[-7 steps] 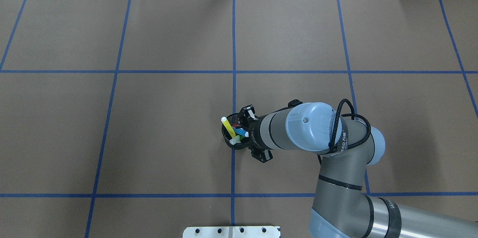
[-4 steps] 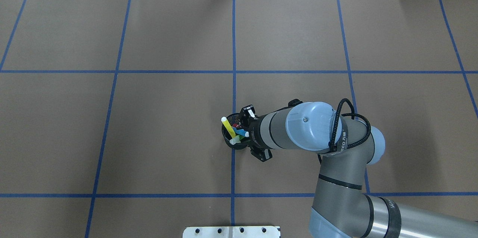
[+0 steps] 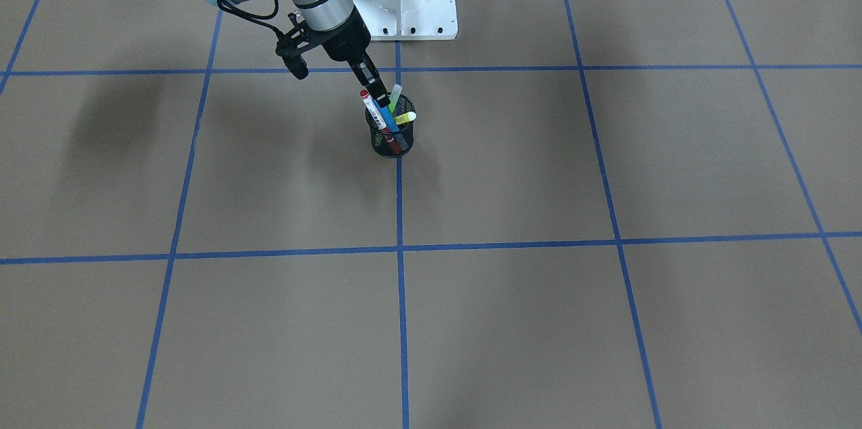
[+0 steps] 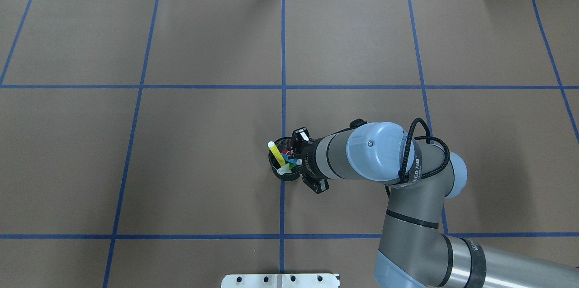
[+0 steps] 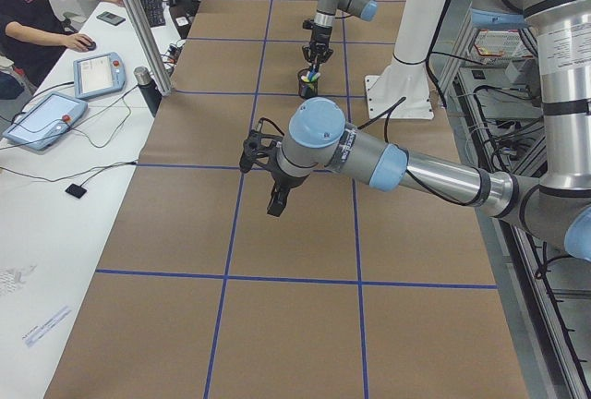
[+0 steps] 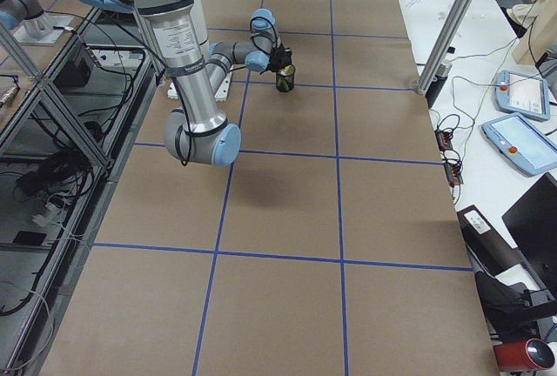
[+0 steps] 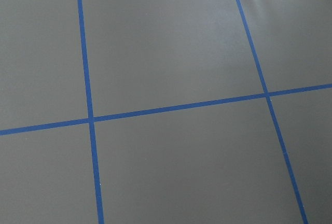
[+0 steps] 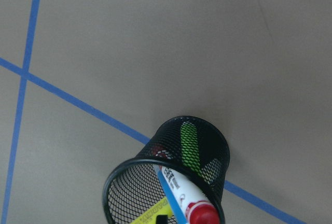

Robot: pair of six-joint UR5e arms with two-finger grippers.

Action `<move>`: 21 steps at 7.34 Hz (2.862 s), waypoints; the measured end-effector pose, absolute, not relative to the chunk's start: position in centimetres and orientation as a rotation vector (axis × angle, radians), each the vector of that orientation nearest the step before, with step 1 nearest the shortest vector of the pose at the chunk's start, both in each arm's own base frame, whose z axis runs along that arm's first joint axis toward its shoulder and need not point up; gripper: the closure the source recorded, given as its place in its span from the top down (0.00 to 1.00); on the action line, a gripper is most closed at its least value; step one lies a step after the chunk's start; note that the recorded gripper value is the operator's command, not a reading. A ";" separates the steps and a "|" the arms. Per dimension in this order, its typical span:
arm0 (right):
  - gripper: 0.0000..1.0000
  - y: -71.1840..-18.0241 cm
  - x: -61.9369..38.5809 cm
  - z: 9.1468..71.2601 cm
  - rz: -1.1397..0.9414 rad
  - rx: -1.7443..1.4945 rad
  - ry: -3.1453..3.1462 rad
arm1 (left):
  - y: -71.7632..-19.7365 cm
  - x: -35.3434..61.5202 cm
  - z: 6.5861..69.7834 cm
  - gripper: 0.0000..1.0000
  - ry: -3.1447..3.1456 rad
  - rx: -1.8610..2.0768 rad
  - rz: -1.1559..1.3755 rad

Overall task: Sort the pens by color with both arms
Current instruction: 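Lower the right gripper into the cup and close on the blue marker, then lift the blue marker out of the cup with the right gripper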

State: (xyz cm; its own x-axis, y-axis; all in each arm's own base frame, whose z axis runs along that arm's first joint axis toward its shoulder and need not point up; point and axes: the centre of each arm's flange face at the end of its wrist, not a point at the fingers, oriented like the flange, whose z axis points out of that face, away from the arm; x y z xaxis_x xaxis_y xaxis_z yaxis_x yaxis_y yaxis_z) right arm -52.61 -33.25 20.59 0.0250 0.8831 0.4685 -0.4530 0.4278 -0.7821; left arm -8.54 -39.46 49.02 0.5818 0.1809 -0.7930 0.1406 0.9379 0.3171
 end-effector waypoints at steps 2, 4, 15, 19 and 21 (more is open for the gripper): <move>0.25 -33.3 -52.6 20.6 1.104 -0.487 -1.118 | -39.4 -8.5 49.0 1.00 0.956 0.367 0.024; 0.21 -33.4 -52.5 20.6 1.107 -0.489 -1.117 | -39.3 -8.5 48.9 1.00 0.957 0.368 0.024; 0.10 -33.0 -50.9 19.2 1.100 -0.506 -1.145 | -39.2 -8.5 48.9 1.00 0.957 0.367 0.024; 0.10 -34.2 -45.3 17.1 1.114 -0.542 -1.131 | -39.2 -8.5 49.0 1.00 0.958 0.365 0.022; 0.10 -35.6 -41.6 15.7 1.129 -0.563 -1.137 | -39.2 -8.5 49.0 1.00 0.960 0.361 0.015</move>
State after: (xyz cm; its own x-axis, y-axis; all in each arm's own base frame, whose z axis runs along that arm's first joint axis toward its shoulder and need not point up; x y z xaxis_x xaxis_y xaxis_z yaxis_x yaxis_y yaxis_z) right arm -41.60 -35.62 15.72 -0.0038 0.9095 0.4156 -0.4094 0.3777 -0.8305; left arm -8.45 -39.22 49.01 0.5783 0.1709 -0.7978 0.1459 0.9404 0.3072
